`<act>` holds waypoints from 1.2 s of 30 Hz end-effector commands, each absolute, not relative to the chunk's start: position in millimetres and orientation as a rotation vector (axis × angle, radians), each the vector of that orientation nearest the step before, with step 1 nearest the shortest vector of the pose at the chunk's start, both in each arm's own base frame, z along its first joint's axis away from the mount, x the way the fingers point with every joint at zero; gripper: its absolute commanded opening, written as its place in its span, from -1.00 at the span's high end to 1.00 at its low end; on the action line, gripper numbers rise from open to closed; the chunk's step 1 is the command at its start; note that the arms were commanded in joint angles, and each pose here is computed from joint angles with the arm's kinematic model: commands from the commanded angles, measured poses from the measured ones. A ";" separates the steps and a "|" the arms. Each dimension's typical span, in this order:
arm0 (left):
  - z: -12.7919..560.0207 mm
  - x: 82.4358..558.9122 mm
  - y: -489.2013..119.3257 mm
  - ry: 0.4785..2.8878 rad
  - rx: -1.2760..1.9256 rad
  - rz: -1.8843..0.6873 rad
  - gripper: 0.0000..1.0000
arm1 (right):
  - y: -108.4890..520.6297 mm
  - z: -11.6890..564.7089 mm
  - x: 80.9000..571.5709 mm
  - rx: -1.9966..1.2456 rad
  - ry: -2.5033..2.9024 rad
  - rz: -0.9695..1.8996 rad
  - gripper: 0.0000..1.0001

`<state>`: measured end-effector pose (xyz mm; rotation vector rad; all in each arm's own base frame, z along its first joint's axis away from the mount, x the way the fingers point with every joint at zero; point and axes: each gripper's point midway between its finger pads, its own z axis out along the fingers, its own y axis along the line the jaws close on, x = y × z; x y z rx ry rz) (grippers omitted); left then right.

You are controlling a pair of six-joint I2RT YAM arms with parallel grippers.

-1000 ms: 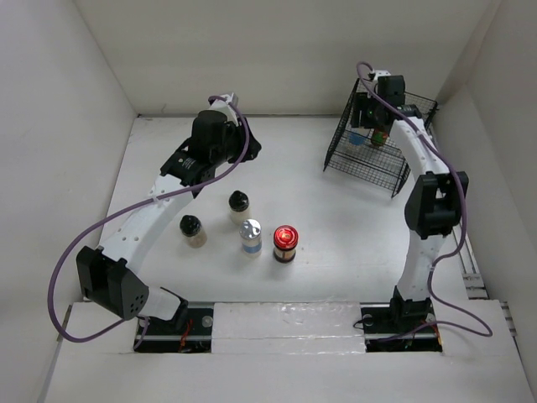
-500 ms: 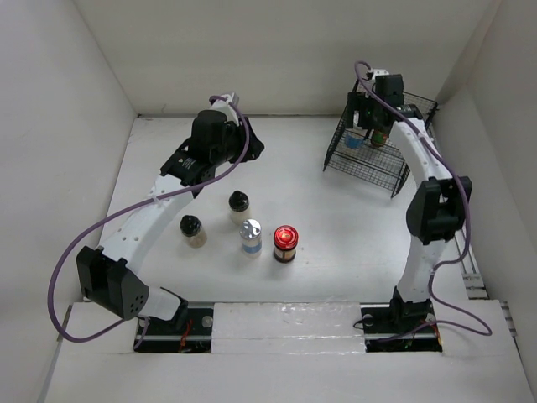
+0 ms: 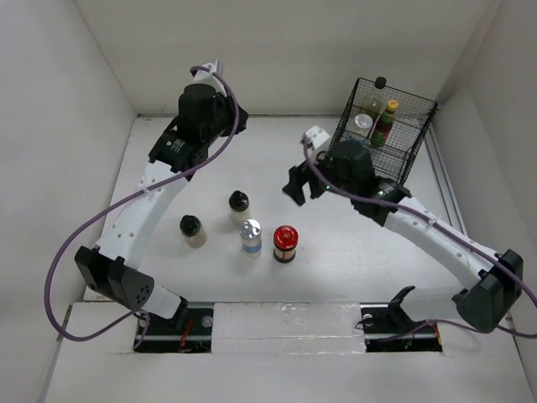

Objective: Organize the condiment bottles

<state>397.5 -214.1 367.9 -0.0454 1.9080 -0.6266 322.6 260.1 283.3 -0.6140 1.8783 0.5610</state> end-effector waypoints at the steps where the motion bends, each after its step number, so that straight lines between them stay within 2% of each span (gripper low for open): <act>1: 386.8 406.3 -178.3 1.863 -0.191 -0.482 0.81 | 304.2 278.5 283.5 -0.823 1.777 0.692 -0.80; 2: 389.7 406.7 -173.3 1.857 -0.209 -0.458 0.72 | 317.9 263.4 264.6 -0.915 1.801 0.704 -0.97; 6: 393.4 403.5 -150.9 1.833 -0.303 -0.388 -0.06 | 344.3 239.8 247.0 -1.088 1.829 0.677 -1.00; 7: 384.8 403.1 -148.1 1.853 -0.310 -0.363 -0.47 | 351.7 231.5 246.5 -1.131 1.837 0.667 -1.00; 9: 384.0 399.0 -141.5 1.859 -0.315 -0.330 -0.61 | 365.8 224.7 233.5 -1.180 1.833 0.680 -1.00; 14: 363.3 395.7 -140.2 1.917 -0.318 -0.305 -0.66 | 389.6 208.7 219.5 -1.312 1.820 0.669 -1.00; 21: 346.1 394.4 -125.3 1.942 -0.370 -0.208 -0.78 | 403.1 189.5 224.9 -1.355 1.828 0.671 -1.00; 25: 328.4 399.1 -123.8 1.981 -0.375 -0.161 -0.78 | 409.5 175.7 233.6 -1.338 1.848 0.647 -0.95; 28: 326.3 410.2 -115.0 1.984 -0.404 -0.254 -0.78 | 417.4 176.2 235.7 -1.320 1.825 0.675 -0.90; 29: 323.7 413.4 -110.2 1.992 -0.408 -0.285 -0.78 | 419.3 173.6 236.9 -1.320 1.825 0.675 -0.85; 31: 325.3 415.2 -108.8 1.987 -0.400 -0.291 -0.78 | 421.6 177.7 236.0 -1.313 1.822 0.692 -0.60; 33: 325.0 414.8 -109.8 1.992 -0.381 -0.291 -0.78 | 422.5 177.5 238.8 -1.301 1.813 0.684 -0.52; 34: 324.9 414.3 -111.9 1.996 -0.374 -0.303 -0.78 | 423.1 183.5 238.7 -1.282 1.798 0.696 -0.26; 36: 315.8 411.1 -112.6 2.012 -0.368 -0.306 -0.78 | 424.1 190.5 238.9 -1.264 1.786 0.707 -0.03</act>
